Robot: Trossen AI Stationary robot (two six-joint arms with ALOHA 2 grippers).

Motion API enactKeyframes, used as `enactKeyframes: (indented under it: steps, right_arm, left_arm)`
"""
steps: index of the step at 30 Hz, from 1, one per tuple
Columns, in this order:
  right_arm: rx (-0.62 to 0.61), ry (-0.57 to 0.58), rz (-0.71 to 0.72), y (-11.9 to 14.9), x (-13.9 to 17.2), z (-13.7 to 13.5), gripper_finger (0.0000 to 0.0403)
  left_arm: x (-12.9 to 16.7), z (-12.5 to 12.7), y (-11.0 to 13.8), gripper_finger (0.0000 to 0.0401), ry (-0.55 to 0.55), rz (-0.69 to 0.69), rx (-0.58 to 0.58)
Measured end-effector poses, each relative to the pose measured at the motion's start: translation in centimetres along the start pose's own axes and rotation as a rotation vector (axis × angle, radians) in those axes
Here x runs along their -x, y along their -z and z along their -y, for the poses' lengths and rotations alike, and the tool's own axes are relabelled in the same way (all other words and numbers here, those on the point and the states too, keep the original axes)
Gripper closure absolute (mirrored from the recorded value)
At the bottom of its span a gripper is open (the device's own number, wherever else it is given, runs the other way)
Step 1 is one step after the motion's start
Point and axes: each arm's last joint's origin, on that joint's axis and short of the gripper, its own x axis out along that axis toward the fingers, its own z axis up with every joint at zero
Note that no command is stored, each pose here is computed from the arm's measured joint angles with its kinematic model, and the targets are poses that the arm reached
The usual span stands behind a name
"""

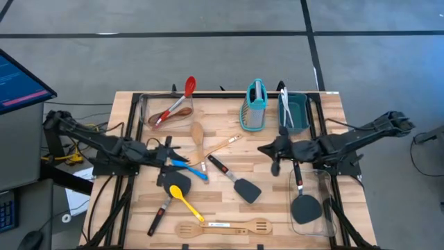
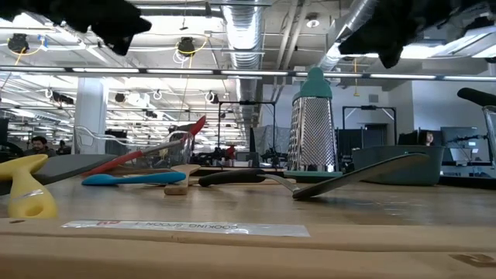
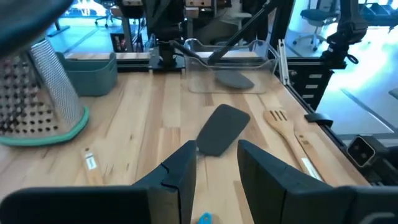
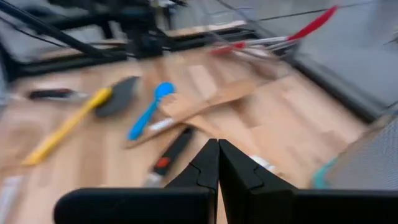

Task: Pick & Place Kitchen Items
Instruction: Put the right black turner spatula into the right transparent bin

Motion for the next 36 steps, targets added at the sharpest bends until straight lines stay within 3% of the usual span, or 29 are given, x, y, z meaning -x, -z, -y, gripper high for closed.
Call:
enactKeyframes:
  steps: [4, 12, 21, 31, 36]
  right_arm:
    - [0.094, 0.077, -0.019, -1.2, -2.0, -0.4, 0.0402]
    - [0.098, 0.134, -0.047, -4.2, -6.2, -1.5, 0.0402]
    - [0.115, 0.175, -0.258, -6.4, -9.1, -4.2, 0.0402]
    - [0.130, 0.062, -0.310, -7.1, -12.2, -8.3, 0.0402]
    - [0.014, 0.072, -0.352, -6.8, -13.0, -9.6, 0.0402]
  left_arm:
    - [0.9, -0.4, 1.2, 0.0297, 0.000, 0.015, 0.006]
    - [1.2, -0.6, 2.4, 0.0297, 0.001, 0.003, 0.003]
    - [1.1, -0.6, 2.5, 0.0297, 0.003, -0.003, 0.003]
    - [1.1, -0.6, 2.5, 0.0297, 0.003, -0.004, 0.078]
    - [1.1, -0.6, 2.4, 0.0297, 0.002, 0.000, 0.080]
